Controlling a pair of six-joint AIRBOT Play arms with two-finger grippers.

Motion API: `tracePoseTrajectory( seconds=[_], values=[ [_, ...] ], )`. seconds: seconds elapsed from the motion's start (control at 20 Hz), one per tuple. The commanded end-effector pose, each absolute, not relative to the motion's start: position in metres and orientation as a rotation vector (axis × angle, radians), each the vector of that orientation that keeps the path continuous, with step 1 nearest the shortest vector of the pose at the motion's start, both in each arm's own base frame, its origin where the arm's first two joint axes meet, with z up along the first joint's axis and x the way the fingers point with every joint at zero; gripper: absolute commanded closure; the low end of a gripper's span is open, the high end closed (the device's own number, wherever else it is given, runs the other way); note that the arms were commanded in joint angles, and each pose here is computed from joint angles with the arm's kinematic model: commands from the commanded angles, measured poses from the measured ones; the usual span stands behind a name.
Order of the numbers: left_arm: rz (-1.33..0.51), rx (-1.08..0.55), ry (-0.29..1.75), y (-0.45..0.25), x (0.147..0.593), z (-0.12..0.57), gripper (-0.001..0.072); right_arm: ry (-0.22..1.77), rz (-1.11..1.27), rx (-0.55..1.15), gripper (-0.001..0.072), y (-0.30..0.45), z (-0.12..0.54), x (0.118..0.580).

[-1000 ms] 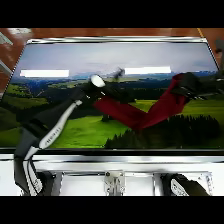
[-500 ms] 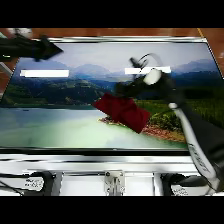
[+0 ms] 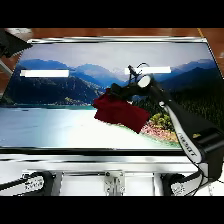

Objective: Fold the shirts.

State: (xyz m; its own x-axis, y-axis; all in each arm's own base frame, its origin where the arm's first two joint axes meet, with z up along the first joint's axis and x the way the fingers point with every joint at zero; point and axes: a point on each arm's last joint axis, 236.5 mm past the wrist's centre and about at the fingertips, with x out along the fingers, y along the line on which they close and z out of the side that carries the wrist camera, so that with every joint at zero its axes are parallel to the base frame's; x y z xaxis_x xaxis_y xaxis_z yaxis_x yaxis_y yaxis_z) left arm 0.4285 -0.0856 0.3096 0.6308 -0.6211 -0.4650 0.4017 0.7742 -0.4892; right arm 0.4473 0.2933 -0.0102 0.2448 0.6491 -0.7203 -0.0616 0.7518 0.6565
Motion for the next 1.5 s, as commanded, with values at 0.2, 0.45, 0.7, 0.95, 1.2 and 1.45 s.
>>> tracePoseTrajectory(
  seconds=[0.2,0.45,0.7,0.95,1.2,1.45],
  values=[
    [-0.627,-0.336,0.673,-0.095,0.421,0.31,0.0667,1.739,0.153,0.235,0.008,0.065,-0.045,0.342],
    [-0.636,-0.332,0.689,-0.097,0.417,0.308,0.0668,1.648,0.301,0.681,0.0044,0.134,-0.099,0.326],
    [-0.635,-0.338,0.694,-0.097,0.417,0.307,0.0667,1.488,0.201,0.817,0.0046,0.138,-0.122,0.351],
    [-0.634,-0.34,0.694,-0.097,0.417,0.307,0.0667,1.235,0.342,0.933,0.065,0.156,-0.08,0.408],
    [-0.636,-0.352,0.706,-0.099,0.419,0.304,0.0667,0.904,0.601,0.955,0.065,0.119,0.081,0.489],
    [-0.652,-0.362,0.723,-0.108,0.417,0.302,0.0667,0.893,0.305,0.844,0.065,-0.036,0.118,0.493]
  ],
)
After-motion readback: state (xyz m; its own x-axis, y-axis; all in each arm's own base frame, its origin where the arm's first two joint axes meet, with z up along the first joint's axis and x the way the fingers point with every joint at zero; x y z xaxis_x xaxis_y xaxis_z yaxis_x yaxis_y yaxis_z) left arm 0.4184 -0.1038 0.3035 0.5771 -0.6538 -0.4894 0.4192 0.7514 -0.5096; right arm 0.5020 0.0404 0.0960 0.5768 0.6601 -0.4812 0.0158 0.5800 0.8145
